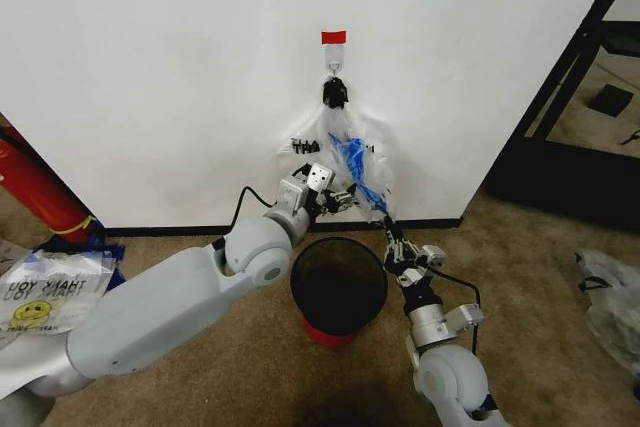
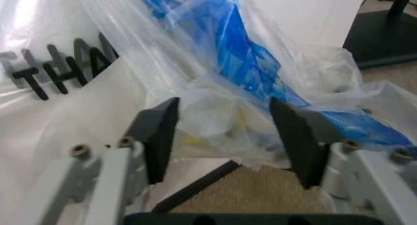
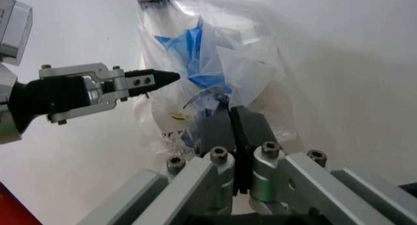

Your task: Pick up the garbage bag from the wall and place it over the trash bin.

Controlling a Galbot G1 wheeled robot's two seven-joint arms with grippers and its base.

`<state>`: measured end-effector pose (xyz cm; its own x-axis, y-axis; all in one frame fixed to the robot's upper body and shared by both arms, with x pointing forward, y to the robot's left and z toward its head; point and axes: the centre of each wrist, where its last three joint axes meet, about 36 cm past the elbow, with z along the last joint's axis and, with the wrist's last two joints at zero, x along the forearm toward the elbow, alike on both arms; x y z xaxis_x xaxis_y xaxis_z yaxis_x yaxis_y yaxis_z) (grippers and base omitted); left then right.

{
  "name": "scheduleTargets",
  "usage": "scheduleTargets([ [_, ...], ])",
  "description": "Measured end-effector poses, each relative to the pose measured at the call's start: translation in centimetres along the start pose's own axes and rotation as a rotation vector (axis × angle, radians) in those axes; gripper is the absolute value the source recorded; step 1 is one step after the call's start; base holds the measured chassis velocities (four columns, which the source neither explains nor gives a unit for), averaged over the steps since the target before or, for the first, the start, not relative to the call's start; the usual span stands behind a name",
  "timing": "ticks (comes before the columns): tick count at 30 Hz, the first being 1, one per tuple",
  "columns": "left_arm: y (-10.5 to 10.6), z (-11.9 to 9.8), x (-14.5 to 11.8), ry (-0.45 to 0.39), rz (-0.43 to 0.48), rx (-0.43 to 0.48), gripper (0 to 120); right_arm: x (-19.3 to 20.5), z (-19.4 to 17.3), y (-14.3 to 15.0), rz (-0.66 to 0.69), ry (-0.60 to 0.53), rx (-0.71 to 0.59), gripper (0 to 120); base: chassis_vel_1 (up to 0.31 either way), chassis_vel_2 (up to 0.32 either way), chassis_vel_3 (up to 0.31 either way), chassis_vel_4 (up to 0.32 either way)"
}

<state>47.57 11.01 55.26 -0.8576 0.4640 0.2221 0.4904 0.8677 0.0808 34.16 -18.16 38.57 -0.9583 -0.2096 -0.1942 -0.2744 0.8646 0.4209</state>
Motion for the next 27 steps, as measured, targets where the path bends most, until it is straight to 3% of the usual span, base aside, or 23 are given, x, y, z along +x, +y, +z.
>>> scheduleTargets([
  [2,0.0,0.0,0.0,-0.002,-0.002,0.002,50,0.0,0.0,0.0,0.001,0.001,0.001,0,0.0,0.0,0.0,0.0],
  [14,-0.1,0.7,0.2,0.008,-0.004,0.021,1,0.0,-0.6,0.1,0.0,-0.009,-0.002,0,0.0,0.0,0.0,0.0],
  [21,0.1,0.7,-0.1,-0.018,-0.031,0.028,0,0.2,-0.9,0.0,0.007,-0.012,-0.005,0,0.0,0.0,0.0,0.0],
  [27,1.2,1.4,2.7,-0.086,-0.063,0.092,0,-0.1,-1.0,0.0,0.083,-0.025,-0.083,0,0.0,0.0,0.0,0.0],
])
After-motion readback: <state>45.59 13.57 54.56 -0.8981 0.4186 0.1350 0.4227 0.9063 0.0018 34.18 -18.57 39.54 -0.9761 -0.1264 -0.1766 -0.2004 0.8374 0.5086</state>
